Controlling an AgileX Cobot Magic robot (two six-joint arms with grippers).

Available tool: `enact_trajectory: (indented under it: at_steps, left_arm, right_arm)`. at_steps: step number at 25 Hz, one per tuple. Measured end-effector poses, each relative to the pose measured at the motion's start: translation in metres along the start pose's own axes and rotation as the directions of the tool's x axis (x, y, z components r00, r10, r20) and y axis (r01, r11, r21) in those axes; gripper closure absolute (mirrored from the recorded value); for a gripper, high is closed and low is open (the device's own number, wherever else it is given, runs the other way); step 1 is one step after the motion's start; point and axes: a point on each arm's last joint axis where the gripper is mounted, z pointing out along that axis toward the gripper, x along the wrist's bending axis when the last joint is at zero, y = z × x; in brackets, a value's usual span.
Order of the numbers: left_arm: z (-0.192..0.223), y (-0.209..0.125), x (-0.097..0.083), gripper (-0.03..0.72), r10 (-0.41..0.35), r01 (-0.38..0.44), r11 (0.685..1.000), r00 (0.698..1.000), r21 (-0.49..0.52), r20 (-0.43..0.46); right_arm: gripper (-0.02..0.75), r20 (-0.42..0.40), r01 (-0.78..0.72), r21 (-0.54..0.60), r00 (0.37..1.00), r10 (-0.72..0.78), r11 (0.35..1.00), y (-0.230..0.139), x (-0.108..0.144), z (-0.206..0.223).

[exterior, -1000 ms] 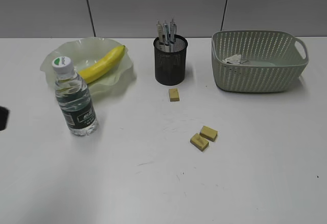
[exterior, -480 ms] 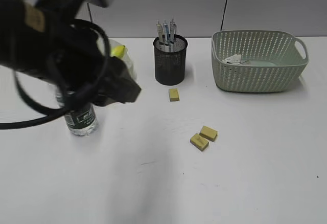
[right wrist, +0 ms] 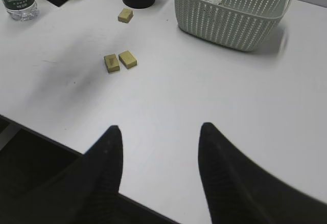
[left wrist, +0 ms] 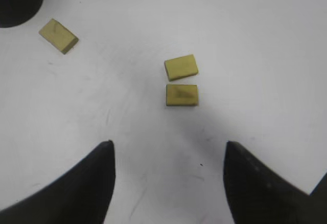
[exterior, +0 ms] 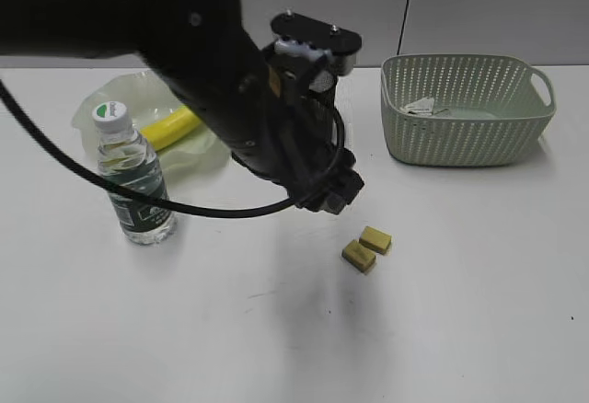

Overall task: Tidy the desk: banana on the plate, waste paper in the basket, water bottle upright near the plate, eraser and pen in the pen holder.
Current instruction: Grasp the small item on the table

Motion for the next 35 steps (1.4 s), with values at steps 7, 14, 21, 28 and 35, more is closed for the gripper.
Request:
enact_trajectory:
  at_steps: [7, 14, 21, 28, 35]
  left_arm:
    - [0.049, 0.021, -0.002, 0.184, 0.002, -0.001, 0.986, 1.000, 0.169, -0.005]
    - [0.081, 0.033, -0.005, 0.181, -0.016, 0.013, 0.974, 1.000, 0.228, 0.011]
    - [0.108, 0.025, -0.016, 0.181, 0.019, -0.022, 0.961, 1.000, 0.275, 0.013]
    - [0.125, 0.019, -0.017, 0.181, 0.036, -0.036, 0.957, 0.999, 0.287, 0.005]
    - [0.141, 0.020, -0.017, 0.188, 0.035, -0.035, 0.961, 0.999, 0.274, 0.005]
  right_arm:
    - [0.346, 0.000, 0.000, 0.000, 1.000, 0.000, 1.000, 0.000, 0.000, 0.000]
    - [0.346, 0.000, 0.000, -0.001, 1.000, 0.000, 1.000, 0.000, 0.000, 0.000]
    - [0.346, 0.000, 0.000, -0.001, 1.000, 0.000, 1.000, 0.000, 0.000, 0.000]
    - [0.346, 0.000, 0.000, -0.001, 1.000, 0.000, 1.000, 0.000, 0.000, 0.000]
    - [0.346, 0.000, 0.000, -0.002, 1.000, 0.000, 1.000, 0.000, 0.000, 0.000]
